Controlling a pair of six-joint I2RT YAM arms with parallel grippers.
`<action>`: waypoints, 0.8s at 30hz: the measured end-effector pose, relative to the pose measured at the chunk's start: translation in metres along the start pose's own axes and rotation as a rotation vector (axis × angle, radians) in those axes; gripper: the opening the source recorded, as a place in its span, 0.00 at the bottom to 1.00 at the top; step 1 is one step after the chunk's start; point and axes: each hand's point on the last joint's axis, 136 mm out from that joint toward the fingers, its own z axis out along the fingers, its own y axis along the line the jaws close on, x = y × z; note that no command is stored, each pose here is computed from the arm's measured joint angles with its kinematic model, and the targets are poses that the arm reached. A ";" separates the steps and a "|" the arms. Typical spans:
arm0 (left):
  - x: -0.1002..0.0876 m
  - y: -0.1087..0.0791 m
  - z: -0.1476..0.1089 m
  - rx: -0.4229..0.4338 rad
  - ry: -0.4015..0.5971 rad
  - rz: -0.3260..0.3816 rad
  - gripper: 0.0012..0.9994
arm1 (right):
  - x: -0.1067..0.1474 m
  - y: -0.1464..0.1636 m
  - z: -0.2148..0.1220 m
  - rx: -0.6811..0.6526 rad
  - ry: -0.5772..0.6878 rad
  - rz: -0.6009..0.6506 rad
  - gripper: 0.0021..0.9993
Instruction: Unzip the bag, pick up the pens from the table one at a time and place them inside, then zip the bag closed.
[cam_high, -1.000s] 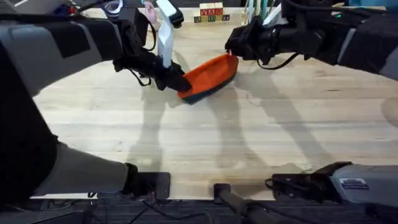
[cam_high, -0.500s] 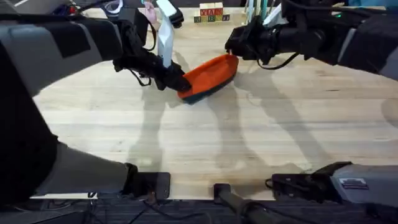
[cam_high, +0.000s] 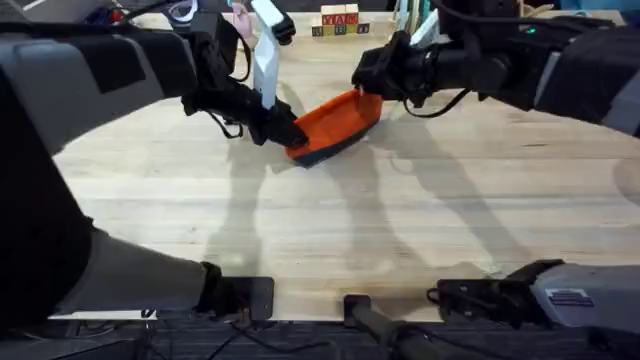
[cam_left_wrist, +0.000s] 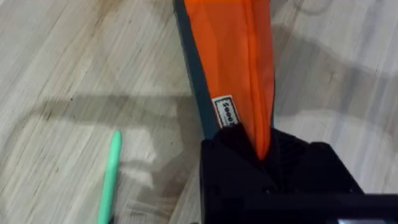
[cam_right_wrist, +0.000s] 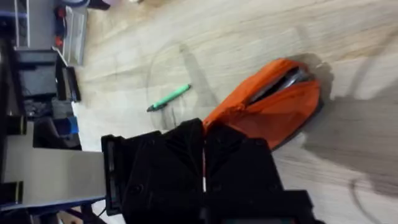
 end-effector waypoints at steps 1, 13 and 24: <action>0.000 0.000 0.000 0.000 0.000 0.000 0.04 | 0.001 0.001 0.000 -0.001 0.002 -0.004 0.03; 0.000 0.000 0.000 0.000 0.000 0.000 0.04 | 0.028 0.020 0.007 -0.021 0.045 -0.059 0.03; 0.000 0.000 0.000 0.002 0.001 -0.002 0.04 | 0.063 0.045 0.013 -0.062 0.092 -0.137 0.03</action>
